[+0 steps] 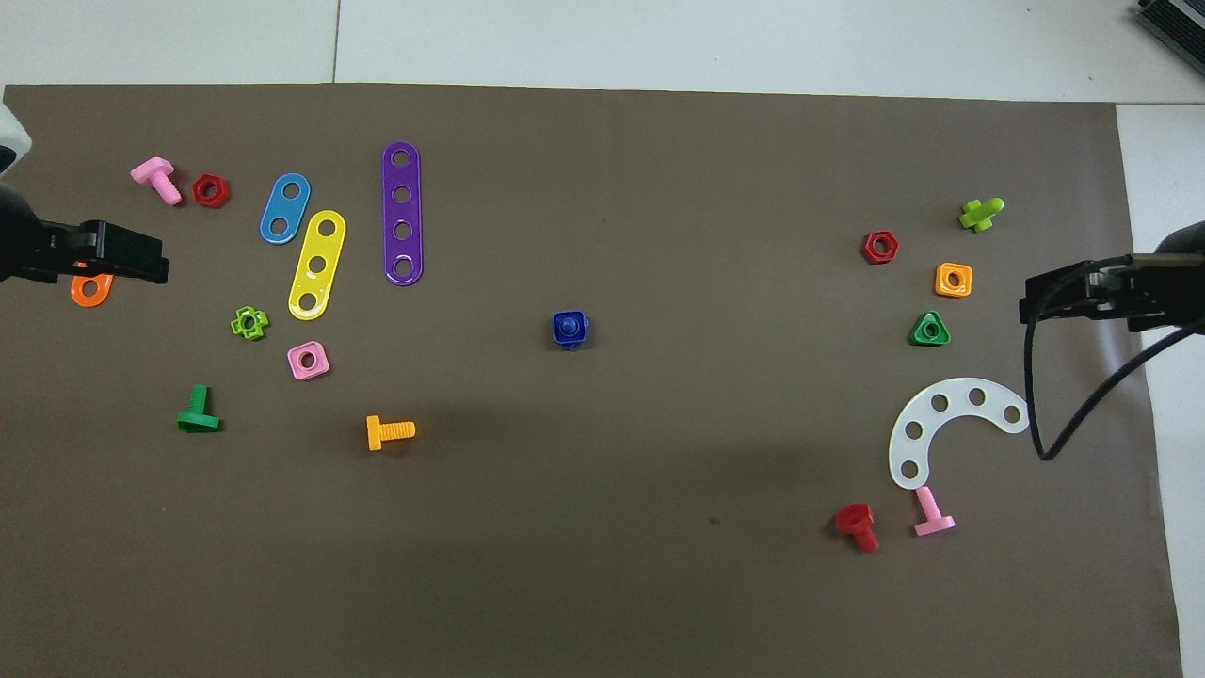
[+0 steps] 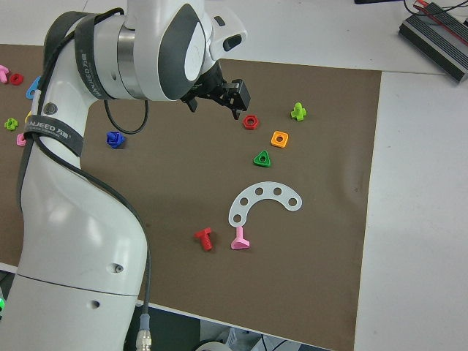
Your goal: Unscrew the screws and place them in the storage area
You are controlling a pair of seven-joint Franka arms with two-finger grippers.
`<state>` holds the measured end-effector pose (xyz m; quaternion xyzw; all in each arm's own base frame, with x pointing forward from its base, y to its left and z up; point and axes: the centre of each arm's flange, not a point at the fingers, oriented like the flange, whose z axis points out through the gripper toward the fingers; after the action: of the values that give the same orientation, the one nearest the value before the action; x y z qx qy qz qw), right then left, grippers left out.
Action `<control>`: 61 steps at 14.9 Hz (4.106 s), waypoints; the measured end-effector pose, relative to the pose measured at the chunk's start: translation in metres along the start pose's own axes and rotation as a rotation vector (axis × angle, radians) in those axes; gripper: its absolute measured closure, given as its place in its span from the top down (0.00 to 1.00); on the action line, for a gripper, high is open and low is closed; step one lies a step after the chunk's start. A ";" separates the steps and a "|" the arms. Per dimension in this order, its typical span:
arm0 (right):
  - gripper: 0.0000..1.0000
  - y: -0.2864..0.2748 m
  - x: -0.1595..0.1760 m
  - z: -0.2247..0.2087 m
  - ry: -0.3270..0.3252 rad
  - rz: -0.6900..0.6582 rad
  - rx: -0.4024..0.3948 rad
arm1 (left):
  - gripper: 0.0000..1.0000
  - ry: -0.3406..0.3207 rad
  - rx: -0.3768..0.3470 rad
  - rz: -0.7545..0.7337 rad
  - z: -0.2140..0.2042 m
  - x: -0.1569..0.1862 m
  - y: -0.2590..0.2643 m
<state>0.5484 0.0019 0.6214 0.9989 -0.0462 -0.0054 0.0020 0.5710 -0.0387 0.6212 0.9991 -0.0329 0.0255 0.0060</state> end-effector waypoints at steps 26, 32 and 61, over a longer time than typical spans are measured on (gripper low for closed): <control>1.00 0.000 0.000 0.000 0.000 0.000 0.000 | 0.96 0.003 -0.072 -0.153 0.235 0.016 0.339; 1.00 0.000 0.000 0.000 0.000 0.000 0.000 | 0.88 0.048 -0.046 -0.116 0.277 0.022 0.345; 1.00 0.000 0.000 0.000 0.000 0.000 0.000 | 0.46 0.025 -0.023 -0.007 0.310 -0.009 0.361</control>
<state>0.5483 0.0021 0.6215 0.9989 -0.0460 -0.0053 0.0020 0.5540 -0.4027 0.3148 0.9987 -0.0298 0.0374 0.0181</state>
